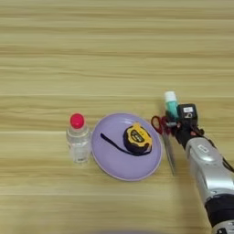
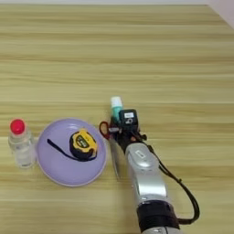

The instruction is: Move the objects on the table

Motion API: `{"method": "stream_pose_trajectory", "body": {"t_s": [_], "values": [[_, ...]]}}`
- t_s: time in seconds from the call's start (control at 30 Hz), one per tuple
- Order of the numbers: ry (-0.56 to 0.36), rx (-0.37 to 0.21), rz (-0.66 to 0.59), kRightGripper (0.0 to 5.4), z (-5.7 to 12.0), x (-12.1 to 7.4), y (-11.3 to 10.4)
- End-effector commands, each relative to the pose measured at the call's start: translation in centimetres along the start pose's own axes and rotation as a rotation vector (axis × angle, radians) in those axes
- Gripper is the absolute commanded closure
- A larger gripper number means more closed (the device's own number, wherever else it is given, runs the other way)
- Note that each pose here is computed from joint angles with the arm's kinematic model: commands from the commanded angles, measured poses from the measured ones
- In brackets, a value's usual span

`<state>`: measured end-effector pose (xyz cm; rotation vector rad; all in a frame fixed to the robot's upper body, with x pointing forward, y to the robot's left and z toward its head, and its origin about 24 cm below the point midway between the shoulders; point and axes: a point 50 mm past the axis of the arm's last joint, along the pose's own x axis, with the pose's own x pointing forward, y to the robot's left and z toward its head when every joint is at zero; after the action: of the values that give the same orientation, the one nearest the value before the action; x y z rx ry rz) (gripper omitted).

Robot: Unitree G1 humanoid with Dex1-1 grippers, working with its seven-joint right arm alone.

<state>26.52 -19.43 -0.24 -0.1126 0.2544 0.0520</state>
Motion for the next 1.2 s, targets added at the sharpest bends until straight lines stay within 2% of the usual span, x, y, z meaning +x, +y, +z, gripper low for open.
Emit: {"method": "stream_pose_trajectory", "body": {"t_s": [0.03, 0.5, 0.73, 0.9, 1.07, 1.2], "values": [[-0.163, -0.023, 0.069, 3.74, 3.6, -0.4, 1.4], [-0.179, 0.038, 0.237, 3.74, 4.6, -3.2, 5.0], [-0.154, 0.038, 0.332, 3.74, 4.6, -4.5, 6.6], [-0.134, 0.023, 0.392, 3.74, 4.5, -5.3, 7.6], [-0.086, -0.007, 0.428, 3.74, 3.5, -5.5, 8.2], [-0.004, -0.041, 0.443, 3.74, 2.3, -5.5, 8.2]]}}
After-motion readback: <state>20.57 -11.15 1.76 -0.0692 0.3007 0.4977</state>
